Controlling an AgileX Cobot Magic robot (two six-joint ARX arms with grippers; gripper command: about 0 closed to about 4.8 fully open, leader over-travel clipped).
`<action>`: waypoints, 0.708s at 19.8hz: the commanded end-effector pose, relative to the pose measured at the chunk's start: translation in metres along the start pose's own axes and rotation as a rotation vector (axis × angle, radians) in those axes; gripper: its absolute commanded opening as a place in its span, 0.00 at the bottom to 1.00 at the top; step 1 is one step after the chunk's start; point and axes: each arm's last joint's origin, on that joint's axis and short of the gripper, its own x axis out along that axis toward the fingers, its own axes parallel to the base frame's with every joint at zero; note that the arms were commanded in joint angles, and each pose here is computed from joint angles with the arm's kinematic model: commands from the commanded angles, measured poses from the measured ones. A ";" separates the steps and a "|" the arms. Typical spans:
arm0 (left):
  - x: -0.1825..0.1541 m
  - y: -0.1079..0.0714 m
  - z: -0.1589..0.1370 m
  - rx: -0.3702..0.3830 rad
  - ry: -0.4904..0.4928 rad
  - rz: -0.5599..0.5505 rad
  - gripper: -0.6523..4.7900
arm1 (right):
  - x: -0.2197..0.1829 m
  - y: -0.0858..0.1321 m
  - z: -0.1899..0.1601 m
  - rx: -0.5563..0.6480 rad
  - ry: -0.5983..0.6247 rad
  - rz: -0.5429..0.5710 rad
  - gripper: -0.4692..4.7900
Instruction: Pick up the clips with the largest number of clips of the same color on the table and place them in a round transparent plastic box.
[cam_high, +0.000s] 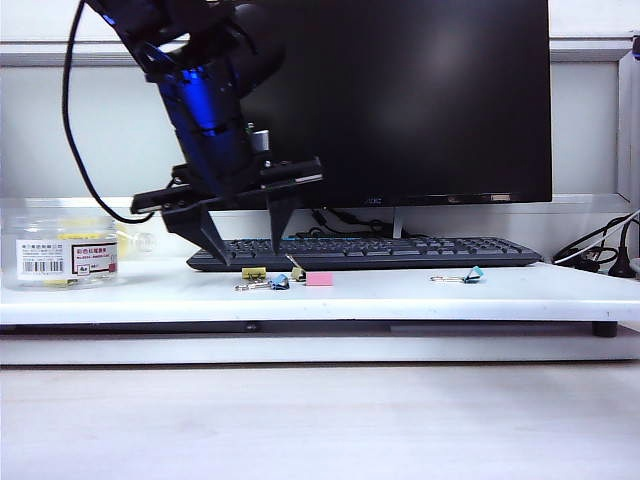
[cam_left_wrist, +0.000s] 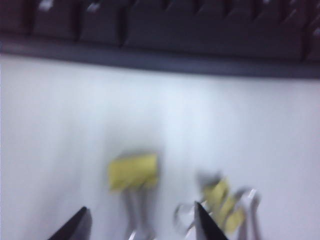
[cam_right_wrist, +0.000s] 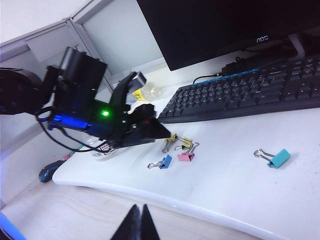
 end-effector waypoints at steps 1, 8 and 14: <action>0.005 -0.008 0.008 -0.005 -0.018 -0.004 0.62 | 0.000 0.001 0.002 -0.007 -0.007 0.014 0.08; 0.008 -0.006 0.002 0.022 0.029 0.065 0.62 | 0.000 0.001 0.002 -0.007 -0.007 0.013 0.08; 0.009 -0.006 0.001 -0.038 0.033 0.076 0.61 | 0.000 0.001 0.002 -0.007 -0.007 0.014 0.08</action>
